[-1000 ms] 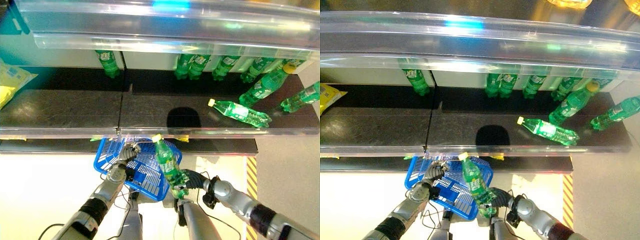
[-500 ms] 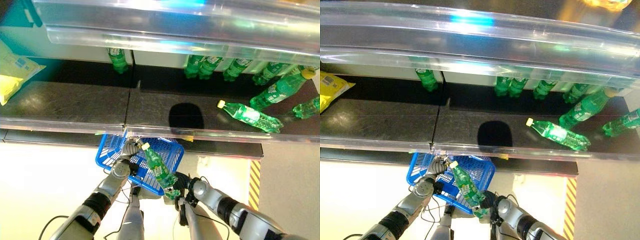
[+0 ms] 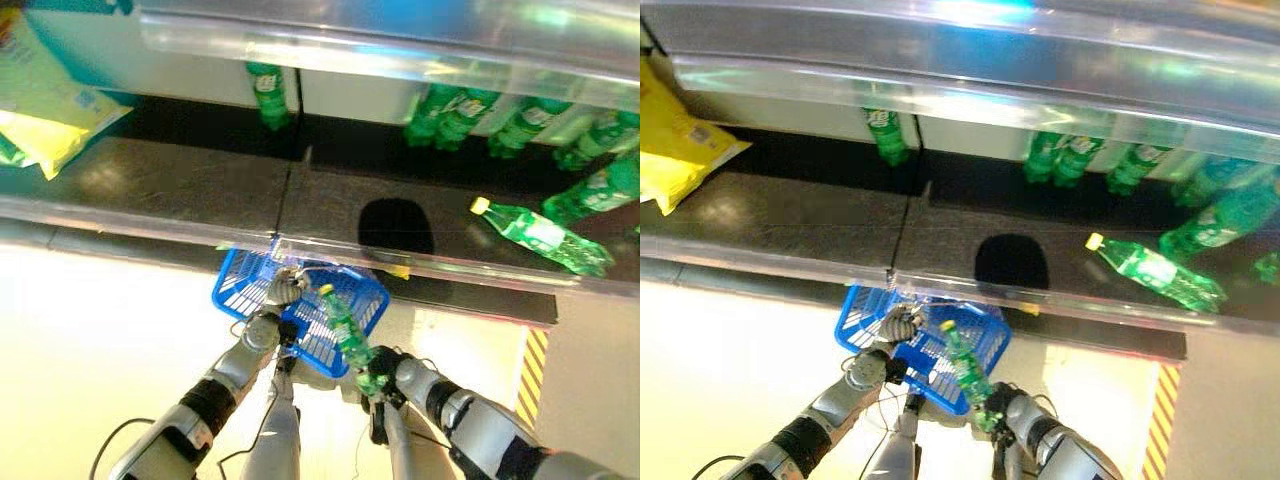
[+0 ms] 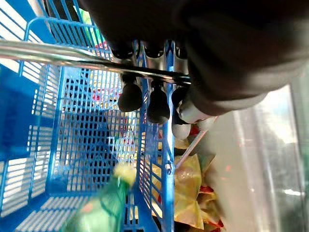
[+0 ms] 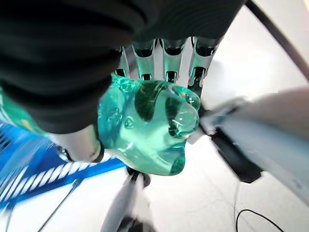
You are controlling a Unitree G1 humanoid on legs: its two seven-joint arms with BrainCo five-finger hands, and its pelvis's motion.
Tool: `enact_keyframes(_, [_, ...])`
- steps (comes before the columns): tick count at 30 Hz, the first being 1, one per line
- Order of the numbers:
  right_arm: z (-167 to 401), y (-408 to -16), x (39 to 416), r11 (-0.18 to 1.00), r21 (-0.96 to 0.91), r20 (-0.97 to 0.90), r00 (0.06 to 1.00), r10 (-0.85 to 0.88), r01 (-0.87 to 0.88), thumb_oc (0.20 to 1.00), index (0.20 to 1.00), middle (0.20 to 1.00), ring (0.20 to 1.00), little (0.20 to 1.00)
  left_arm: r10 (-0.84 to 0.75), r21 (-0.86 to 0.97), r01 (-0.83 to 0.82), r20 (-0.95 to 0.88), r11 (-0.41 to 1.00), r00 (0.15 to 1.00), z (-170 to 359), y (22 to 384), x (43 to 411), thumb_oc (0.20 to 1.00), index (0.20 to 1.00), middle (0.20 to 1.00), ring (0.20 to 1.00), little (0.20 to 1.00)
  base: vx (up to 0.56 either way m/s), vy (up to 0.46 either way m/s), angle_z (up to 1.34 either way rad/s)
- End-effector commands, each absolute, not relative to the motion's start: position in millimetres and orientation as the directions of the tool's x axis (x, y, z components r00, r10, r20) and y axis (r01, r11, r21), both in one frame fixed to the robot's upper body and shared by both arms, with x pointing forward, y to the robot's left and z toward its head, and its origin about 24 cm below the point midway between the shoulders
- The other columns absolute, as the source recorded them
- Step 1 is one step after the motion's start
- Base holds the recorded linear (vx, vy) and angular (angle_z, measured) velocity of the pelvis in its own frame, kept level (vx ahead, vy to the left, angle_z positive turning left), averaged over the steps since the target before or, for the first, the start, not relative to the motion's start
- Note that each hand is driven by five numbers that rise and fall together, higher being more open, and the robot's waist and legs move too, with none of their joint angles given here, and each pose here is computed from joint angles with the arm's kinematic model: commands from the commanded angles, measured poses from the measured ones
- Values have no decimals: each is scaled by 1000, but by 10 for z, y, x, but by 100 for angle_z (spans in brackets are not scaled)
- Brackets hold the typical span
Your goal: Pick up the snacks into the basket
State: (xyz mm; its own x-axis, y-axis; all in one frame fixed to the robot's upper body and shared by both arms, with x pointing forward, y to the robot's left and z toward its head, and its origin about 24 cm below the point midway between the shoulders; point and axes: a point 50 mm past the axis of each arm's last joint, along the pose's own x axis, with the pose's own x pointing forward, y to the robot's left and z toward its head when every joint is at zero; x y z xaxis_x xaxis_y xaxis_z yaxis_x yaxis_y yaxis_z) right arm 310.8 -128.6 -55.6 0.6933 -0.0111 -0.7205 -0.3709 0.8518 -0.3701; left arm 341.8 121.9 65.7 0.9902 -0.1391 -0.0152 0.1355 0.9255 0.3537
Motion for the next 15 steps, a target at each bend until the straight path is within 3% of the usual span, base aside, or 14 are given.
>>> enact_keyframes(1, [-402,-1122,3243,918,-277,-661,750,33,-284,200,200,200,200,200,-283,295,198,280,935,917,1421,835,3474,200,200,200,200,200,4,13,18])
enact_keyframes(7, [-505,-1190,3152,973,-163,-684,729,5,-160,200,200,200,200,200,-302,294,219,277,930,912,1414,794,3446,200,200,200,200,200,1,5,3])
enact_keyframes(15, [-522,-1168,3132,974,-160,-679,734,7,-158,200,200,200,200,200,-295,281,216,277,935,915,1398,824,3418,200,200,200,200,200,0,0,0])
